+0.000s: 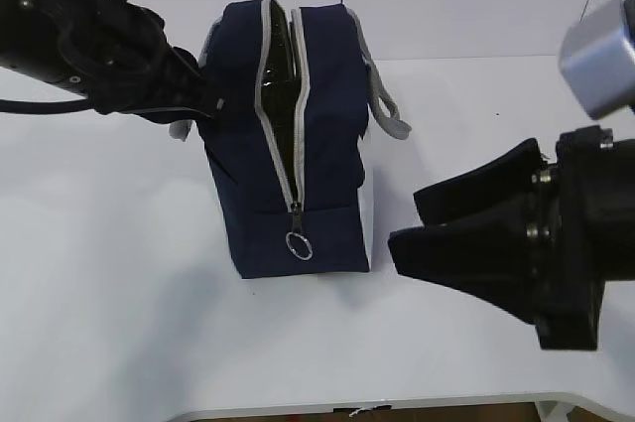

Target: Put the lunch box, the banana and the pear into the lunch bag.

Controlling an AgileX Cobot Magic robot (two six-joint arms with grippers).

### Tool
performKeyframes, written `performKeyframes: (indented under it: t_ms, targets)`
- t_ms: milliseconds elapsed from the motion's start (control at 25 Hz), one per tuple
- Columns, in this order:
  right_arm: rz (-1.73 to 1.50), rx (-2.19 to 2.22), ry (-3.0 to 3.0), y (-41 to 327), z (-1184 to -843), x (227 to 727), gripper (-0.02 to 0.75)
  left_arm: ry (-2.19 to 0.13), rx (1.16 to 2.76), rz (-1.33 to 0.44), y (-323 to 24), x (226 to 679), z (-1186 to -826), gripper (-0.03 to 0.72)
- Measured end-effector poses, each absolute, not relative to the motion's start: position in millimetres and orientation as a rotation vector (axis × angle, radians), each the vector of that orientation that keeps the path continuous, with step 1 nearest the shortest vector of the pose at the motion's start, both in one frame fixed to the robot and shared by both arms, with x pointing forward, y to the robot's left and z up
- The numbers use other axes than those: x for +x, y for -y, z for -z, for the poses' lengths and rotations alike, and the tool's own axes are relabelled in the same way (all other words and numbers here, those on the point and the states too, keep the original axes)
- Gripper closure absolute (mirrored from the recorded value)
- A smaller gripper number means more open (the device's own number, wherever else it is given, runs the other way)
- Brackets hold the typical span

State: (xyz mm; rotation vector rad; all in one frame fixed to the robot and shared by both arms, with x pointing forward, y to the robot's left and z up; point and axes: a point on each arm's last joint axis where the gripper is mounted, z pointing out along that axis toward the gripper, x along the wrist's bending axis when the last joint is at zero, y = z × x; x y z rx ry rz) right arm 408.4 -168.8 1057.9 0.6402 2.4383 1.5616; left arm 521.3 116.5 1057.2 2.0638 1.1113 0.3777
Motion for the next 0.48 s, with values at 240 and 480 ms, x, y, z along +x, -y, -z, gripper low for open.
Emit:
performKeyframes:
  t_ms: [240,480]
  targets:
    - [-1.549,0.353,-2.367,166.3,-1053.3,408.9,0.305,-1.111,2.064,-0.378,-116.5,521.3,-1057.2,0.699]
    - [-1.511,0.197,-2.481,155.4,-1023.7,423.8,0.305,-1.111,2.062,-0.379,-116.5,521.4,-1057.3,0.700]
